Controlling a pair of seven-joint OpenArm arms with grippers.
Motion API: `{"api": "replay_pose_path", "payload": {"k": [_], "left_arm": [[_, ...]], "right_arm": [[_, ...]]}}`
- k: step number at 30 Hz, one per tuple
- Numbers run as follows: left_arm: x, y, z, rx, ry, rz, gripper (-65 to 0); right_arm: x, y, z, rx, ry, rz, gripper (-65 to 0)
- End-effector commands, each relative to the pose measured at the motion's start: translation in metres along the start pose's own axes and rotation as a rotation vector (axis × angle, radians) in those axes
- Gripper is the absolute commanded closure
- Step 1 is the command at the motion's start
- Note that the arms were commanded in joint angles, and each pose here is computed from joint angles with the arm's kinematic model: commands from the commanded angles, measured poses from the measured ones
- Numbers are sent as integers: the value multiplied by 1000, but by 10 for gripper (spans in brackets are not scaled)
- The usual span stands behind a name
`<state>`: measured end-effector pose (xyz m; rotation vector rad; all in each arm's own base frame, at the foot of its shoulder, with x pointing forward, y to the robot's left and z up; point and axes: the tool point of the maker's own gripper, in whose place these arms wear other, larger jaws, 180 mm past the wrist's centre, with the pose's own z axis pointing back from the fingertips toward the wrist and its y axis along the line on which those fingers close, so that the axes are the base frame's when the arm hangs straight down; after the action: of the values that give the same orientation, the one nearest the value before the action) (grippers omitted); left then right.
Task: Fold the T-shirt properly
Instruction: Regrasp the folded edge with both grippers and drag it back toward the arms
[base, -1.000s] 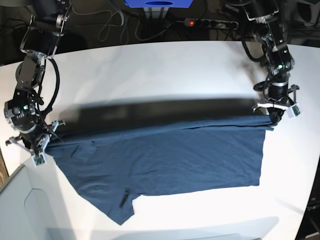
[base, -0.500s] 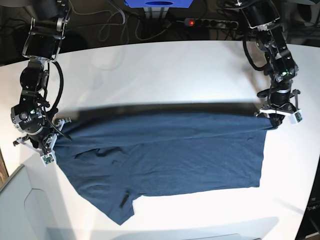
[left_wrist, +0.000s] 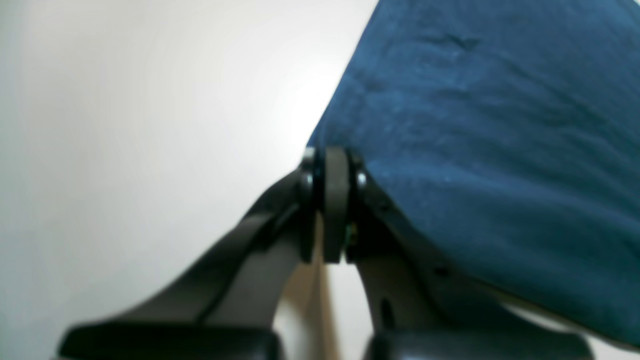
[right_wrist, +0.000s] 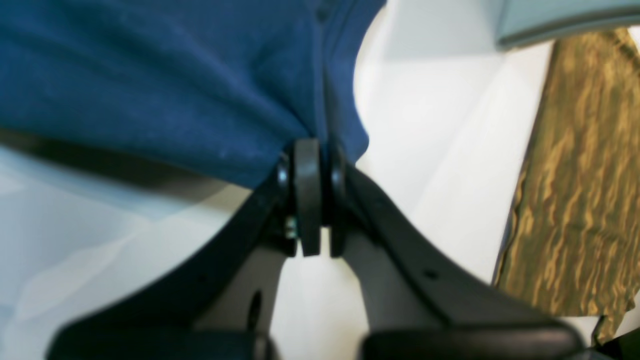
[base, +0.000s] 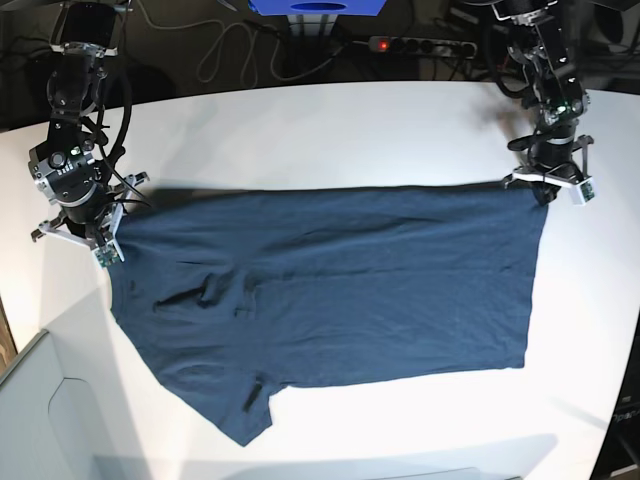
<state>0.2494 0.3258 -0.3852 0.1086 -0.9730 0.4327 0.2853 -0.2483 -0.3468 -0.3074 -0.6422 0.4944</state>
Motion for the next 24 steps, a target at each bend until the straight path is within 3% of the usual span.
{"api": "replay_pose_path", "payload": {"k": [1, 7, 14, 24], "left_arm": [[11, 3, 4, 2, -37, -11, 0], [-12, 12, 19, 16, 12, -37, 0], [-12, 15, 39, 27, -2, -39, 0], [-35, 42, 58, 96, 47, -24, 0]], "right_arm": [[8, -8, 4, -18, -35, 20, -1], [-14, -11, -1, -11, 4, 19, -1], [-43, -21, 3, -31, 65, 8, -1], [-83, -4, 12, 10, 149, 28, -1]]}}
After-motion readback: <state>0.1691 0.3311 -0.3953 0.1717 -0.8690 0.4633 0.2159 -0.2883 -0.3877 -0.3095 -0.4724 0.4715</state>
